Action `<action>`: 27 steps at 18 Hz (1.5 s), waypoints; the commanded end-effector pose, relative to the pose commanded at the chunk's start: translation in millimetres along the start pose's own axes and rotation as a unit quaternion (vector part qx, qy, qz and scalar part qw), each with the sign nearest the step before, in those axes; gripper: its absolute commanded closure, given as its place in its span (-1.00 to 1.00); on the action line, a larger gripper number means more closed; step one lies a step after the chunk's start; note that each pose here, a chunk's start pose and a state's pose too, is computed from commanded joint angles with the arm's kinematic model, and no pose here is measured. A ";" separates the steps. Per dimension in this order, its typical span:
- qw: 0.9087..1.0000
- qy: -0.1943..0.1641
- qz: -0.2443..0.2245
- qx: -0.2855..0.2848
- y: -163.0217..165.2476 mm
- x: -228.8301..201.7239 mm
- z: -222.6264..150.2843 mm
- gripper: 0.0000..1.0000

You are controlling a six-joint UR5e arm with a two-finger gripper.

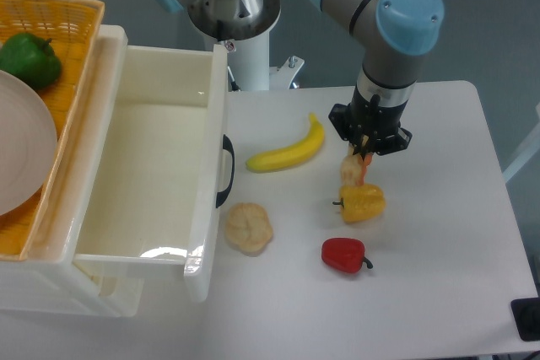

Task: Place the square bread in the upper white drawer
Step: 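Close the gripper on the square bread slice and lift it, then carry the held bread slice over the open white drawer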

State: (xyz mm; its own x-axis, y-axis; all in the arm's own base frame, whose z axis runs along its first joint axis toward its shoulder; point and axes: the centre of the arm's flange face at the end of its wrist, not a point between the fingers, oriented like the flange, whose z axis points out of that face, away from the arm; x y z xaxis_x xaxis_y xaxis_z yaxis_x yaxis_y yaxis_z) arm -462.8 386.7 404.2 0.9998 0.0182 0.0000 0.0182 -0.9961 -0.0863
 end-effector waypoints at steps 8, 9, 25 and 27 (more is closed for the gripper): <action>1.000 -0.001 -0.027 0.005 -6.2 2.7 -7.6 1.00; 1.000 0.002 -0.028 0.004 -6.0 3.3 -7.0 1.00; 0.964 0.042 -0.226 0.130 -45.6 72.9 -91.3 1.00; 0.962 0.042 -0.227 0.145 -49.7 90.2 -107.5 1.00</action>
State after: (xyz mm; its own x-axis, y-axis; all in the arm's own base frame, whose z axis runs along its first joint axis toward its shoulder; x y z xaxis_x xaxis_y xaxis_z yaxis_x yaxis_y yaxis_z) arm -373.4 428.5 515.6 0.8860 0.4265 0.1818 0.4636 -0.8213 -0.3324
